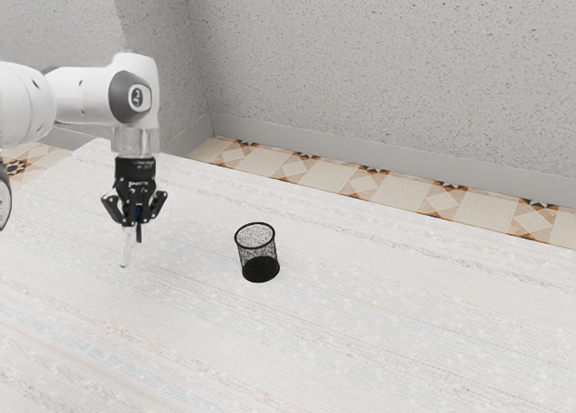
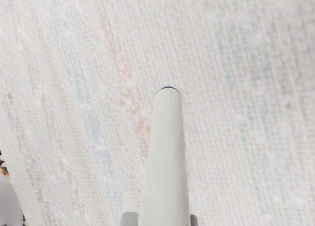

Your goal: Take the marker out of the pen holder and place it to the left of the pen holder.

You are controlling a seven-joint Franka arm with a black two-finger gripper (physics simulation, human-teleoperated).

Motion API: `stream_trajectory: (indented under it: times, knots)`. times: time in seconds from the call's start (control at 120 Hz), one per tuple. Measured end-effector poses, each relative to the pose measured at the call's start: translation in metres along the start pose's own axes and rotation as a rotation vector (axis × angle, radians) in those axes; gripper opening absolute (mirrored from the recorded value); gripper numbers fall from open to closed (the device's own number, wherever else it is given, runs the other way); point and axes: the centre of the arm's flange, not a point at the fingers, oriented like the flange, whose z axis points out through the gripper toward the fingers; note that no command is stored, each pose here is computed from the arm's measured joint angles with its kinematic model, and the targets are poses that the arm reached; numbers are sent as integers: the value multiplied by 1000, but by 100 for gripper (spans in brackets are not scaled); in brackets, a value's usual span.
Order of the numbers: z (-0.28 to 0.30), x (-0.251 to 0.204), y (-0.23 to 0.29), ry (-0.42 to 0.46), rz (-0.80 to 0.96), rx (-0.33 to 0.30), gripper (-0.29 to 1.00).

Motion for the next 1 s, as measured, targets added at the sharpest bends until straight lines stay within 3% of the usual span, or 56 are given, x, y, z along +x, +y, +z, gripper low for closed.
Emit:
stream_trajectory:
  times: [0.25,0.442,0.55,0.783,1.0]
  knots:
    - [43,26,-8,-33,-115,221,-8]
    - [70,36,-7,-42,-173,327,-8]
    - [73,37,-7,-43,-191,343,-3]
    - [71,40,-8,-43,-214,323,41]
    - [68,41,-6,-32,-218,297,59]
